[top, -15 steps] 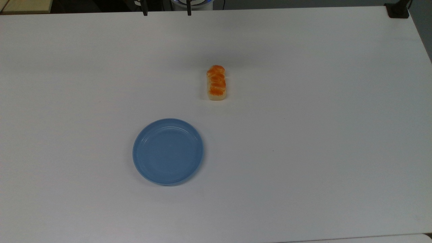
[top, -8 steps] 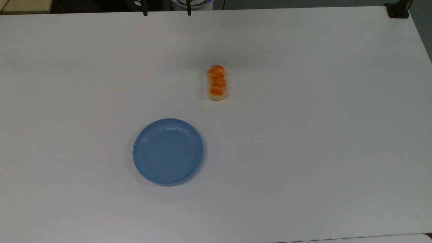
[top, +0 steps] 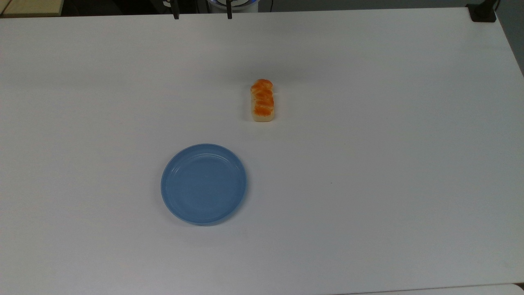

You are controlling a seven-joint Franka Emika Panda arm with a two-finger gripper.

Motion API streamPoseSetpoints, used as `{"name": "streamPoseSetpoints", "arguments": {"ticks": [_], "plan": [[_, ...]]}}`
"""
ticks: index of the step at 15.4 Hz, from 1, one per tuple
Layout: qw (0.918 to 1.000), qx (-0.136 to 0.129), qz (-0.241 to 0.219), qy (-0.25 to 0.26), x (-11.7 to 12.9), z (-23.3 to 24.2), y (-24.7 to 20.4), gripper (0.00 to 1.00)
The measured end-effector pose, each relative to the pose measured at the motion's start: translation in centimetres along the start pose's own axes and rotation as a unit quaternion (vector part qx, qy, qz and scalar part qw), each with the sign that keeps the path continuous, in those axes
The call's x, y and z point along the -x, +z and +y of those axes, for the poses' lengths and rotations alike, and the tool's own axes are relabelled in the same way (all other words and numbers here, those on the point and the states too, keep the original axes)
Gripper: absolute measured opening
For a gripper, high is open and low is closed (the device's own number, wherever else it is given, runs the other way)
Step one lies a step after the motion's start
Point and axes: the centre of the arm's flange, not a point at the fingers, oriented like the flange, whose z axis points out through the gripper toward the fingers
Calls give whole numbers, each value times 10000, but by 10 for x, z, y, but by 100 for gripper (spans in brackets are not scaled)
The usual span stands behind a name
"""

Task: Put the bread on a plate

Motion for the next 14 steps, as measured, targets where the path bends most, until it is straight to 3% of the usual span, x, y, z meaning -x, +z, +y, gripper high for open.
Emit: {"name": "streamPoseSetpoints", "arguments": {"ticks": [8, 14], "plan": [[10000, -2, -30, -9, 0, -1, 2, 100], [9989, -24, -406, -211, 14, -24, 49, 97]]}}
